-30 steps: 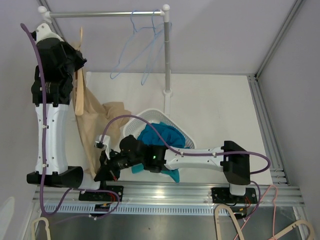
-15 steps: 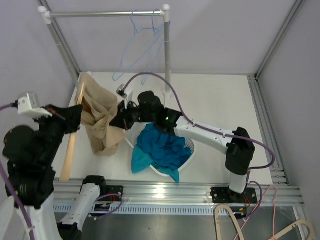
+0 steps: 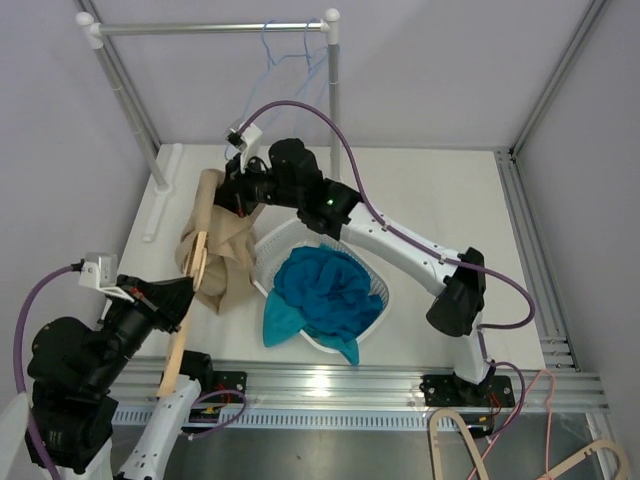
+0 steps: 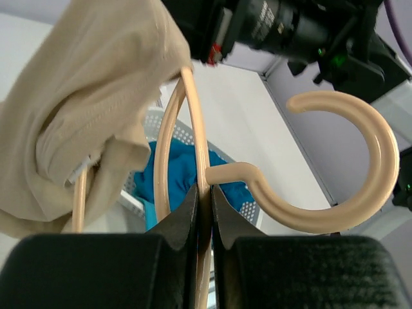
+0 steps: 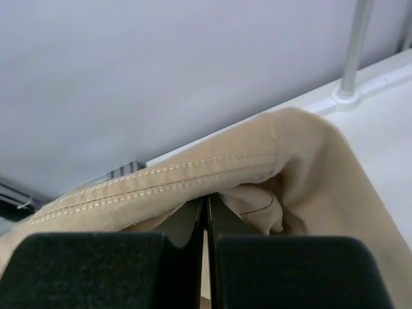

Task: Remove the t-shirt from the hanger

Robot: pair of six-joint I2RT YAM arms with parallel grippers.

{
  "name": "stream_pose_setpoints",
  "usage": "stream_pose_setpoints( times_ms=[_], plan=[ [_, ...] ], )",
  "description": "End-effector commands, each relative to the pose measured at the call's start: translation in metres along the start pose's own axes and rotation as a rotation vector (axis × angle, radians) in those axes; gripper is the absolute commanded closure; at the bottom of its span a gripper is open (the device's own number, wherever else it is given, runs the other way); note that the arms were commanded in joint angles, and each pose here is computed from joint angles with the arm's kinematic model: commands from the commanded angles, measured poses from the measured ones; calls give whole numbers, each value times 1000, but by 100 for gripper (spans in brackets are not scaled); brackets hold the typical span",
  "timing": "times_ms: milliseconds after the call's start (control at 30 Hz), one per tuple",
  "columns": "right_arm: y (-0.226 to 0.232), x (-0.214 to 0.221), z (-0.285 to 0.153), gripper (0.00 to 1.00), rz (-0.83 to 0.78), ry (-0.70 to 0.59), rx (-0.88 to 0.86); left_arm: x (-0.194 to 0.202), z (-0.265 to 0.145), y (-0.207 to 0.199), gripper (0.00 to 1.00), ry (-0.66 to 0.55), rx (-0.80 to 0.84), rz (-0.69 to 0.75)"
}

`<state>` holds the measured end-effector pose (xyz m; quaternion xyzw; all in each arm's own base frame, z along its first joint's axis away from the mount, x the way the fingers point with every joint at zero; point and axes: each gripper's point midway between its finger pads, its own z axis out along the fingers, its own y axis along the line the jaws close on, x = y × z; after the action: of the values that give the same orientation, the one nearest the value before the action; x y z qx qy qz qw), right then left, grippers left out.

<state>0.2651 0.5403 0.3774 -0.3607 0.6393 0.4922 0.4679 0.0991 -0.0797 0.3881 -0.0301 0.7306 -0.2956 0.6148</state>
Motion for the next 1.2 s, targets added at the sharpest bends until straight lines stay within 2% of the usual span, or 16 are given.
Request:
stream_pose_setpoints(
  times_ms=[0,200,333,500,633,733,833,900,933,967,1000,1167],
  plan=[
    [-36,-25,-2,100,-4,-55,98,5,-11,-18,99,-25,115,14],
    [-76,-44,-14,100,23,-121,269,6,-26,-29,99,-63,175,37],
    [-96,-58,-24,100,24,-162,340,-6,-44,-44,99,-136,224,20],
    [-102,-84,-37,100,20,-208,334,-7,-69,-58,99,-192,288,-9],
    [-99,-89,-37,100,21,-217,320,-14,-96,-74,99,-263,355,38],
    [-87,-96,-37,100,25,-224,263,-27,-126,-86,99,-381,396,104],
    [-50,-122,-46,100,-2,-270,145,-42,-143,-80,99,-484,375,104],
    [-4,-146,-65,100,-54,-317,-15,-47,-131,-62,99,-509,299,68],
    [17,-172,-77,100,-105,-419,-96,-48,-126,-56,99,-501,283,52],
    [22,-168,-80,100,-104,-426,-126,-46,-114,-47,99,-482,255,36],
    [44,-191,-105,100,-149,-492,-171,-45,-102,-37,99,-468,215,16],
    [80,-266,-179,100,-323,-774,-124,-31,-54,-2,99,-392,80,-46]
  ],
)
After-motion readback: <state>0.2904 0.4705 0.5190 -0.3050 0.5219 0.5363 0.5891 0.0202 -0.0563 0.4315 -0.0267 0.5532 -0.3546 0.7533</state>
